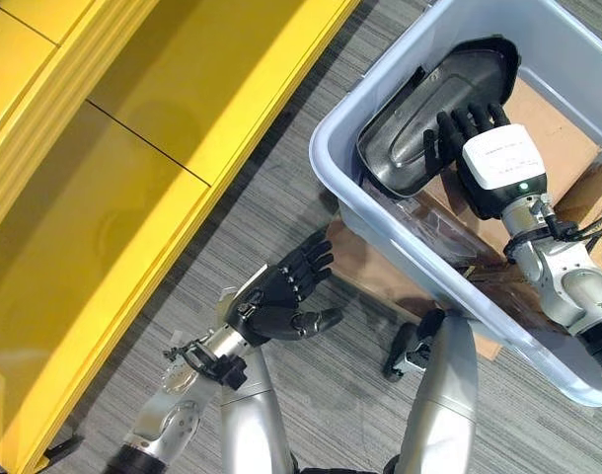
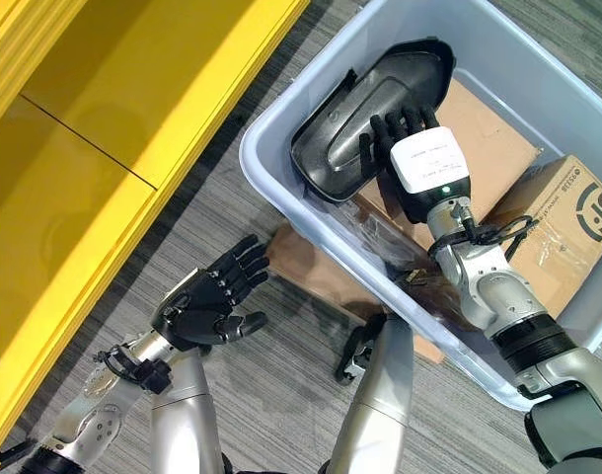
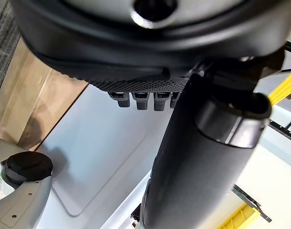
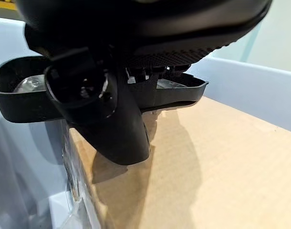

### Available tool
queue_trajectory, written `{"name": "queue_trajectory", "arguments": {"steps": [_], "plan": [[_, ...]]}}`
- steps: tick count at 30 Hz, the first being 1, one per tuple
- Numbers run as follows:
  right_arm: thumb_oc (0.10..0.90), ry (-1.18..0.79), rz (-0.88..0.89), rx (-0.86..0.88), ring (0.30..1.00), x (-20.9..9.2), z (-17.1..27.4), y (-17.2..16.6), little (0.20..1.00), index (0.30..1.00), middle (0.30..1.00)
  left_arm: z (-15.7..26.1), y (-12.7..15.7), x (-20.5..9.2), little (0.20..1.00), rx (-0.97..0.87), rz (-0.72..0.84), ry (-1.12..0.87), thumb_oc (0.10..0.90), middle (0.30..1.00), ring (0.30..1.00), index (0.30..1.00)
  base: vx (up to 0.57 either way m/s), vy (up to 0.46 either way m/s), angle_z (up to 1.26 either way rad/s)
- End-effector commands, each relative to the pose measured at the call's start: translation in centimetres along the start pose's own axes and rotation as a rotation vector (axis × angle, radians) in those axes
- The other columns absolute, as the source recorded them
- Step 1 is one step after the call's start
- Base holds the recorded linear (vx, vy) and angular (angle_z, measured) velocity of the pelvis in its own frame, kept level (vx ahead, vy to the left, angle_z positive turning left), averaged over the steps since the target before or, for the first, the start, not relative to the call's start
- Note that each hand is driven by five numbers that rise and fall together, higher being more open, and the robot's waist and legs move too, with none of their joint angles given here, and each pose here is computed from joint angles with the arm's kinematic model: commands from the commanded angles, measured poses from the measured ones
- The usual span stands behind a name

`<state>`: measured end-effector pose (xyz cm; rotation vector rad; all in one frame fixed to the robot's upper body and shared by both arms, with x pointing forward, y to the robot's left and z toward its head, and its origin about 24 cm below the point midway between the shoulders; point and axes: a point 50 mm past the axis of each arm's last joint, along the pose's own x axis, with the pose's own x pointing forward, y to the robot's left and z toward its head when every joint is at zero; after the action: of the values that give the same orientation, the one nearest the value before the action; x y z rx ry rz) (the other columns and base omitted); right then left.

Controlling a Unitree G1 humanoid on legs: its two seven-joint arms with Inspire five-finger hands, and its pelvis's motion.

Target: Move parts from the plastic box to the shelf.

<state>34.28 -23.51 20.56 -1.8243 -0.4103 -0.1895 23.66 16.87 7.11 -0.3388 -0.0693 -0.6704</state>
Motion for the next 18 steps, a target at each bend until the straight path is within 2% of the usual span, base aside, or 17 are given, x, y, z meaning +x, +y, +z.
{"name": "queue_trajectory", "arguments": {"steps": [1, 5, 7, 12, 16, 17, 18], "plan": [[0.900, 0.139, -0.009, -0.028, 1.000, 0.4, -3.4, -2.2, 1.000, 1.000, 1.000, 2.8, -1.6, 0.5, 1.000, 0.039, -0.112, -0.134, 0.900, 1.000, 1.000, 1.000, 0.00, 0.000, 0.00], [0.900, 0.108, 0.016, -0.065, 1.000, -0.1, -3.1, -1.9, 1.000, 1.000, 1.000, 2.9, -1.5, 0.2, 1.000, 0.038, -0.113, -0.135, 0.900, 1.000, 1.000, 1.000, 0.00, 0.000, 0.00], [0.900, 0.074, -0.036, -0.171, 1.000, -0.2, -2.9, -2.6, 1.000, 1.000, 1.000, 3.1, -1.5, 0.1, 1.000, 0.040, -0.113, -0.137, 0.900, 1.000, 1.000, 1.000, 0.00, 0.000, 0.00], [0.900, -0.003, -0.090, -0.308, 1.000, 0.9, -2.4, -4.1, 1.000, 1.000, 1.000, 3.0, -1.6, 0.3, 1.000, 0.043, -0.124, -0.140, 0.900, 1.000, 1.000, 1.000, 0.00, 0.000, 0.00], [0.900, -0.035, -0.017, -0.361, 1.000, 1.8, -2.2, -4.0, 1.000, 1.000, 1.000, 3.2, -1.7, 0.2, 1.000, 0.054, -0.133, -0.146, 0.900, 1.000, 1.000, 1.000, 0.00, 0.000, 0.00], [0.867, -0.058, 0.015, -0.358, 0.953, 1.9, -2.1, -3.7, 0.953, 0.953, 0.953, 3.4, -1.6, 0.2, 1.000, 0.075, -0.136, -0.150, 0.900, 1.000, 1.000, 1.000, 0.00, 0.000, 0.00], [0.759, -0.073, 0.076, -0.354, 0.802, 2.1, -2.0, -3.4, 0.802, 0.802, 0.802, 3.5, -1.7, 0.1, 1.000, 0.083, -0.153, -0.150, 0.900, 1.000, 1.000, 1.000, -0.02, -0.035, 0.02]]}}
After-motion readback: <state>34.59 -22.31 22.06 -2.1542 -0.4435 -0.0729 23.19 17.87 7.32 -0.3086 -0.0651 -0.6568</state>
